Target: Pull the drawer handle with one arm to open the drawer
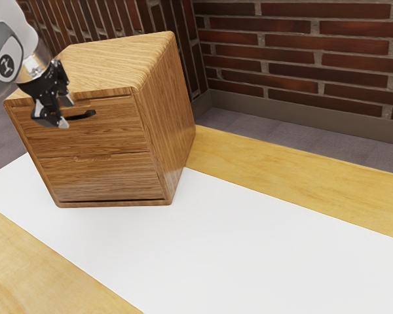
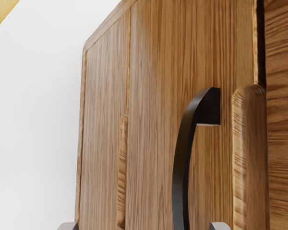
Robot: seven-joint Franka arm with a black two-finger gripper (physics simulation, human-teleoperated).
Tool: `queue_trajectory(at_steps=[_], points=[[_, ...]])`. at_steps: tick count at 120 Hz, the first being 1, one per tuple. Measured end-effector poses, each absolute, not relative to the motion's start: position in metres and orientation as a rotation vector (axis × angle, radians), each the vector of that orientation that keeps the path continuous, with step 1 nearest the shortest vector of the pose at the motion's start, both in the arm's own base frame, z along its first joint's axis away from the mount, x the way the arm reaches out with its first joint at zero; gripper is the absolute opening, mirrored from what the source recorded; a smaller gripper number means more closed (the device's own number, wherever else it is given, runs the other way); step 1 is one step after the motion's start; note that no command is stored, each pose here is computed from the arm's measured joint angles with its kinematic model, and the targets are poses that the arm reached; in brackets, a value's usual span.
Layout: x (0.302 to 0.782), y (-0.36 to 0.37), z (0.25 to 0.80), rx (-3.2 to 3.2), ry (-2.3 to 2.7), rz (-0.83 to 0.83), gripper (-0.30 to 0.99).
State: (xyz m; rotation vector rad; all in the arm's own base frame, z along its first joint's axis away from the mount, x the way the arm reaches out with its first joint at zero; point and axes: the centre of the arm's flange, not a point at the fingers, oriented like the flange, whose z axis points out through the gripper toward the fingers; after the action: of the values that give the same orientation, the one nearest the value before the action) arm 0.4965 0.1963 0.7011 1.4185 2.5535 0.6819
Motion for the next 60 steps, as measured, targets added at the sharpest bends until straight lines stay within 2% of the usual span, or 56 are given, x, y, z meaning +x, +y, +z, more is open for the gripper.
queue_trajectory(at_steps=[60], points=[[0.499,0.218,0.684,1.403,2.539,0.641,0.28]])
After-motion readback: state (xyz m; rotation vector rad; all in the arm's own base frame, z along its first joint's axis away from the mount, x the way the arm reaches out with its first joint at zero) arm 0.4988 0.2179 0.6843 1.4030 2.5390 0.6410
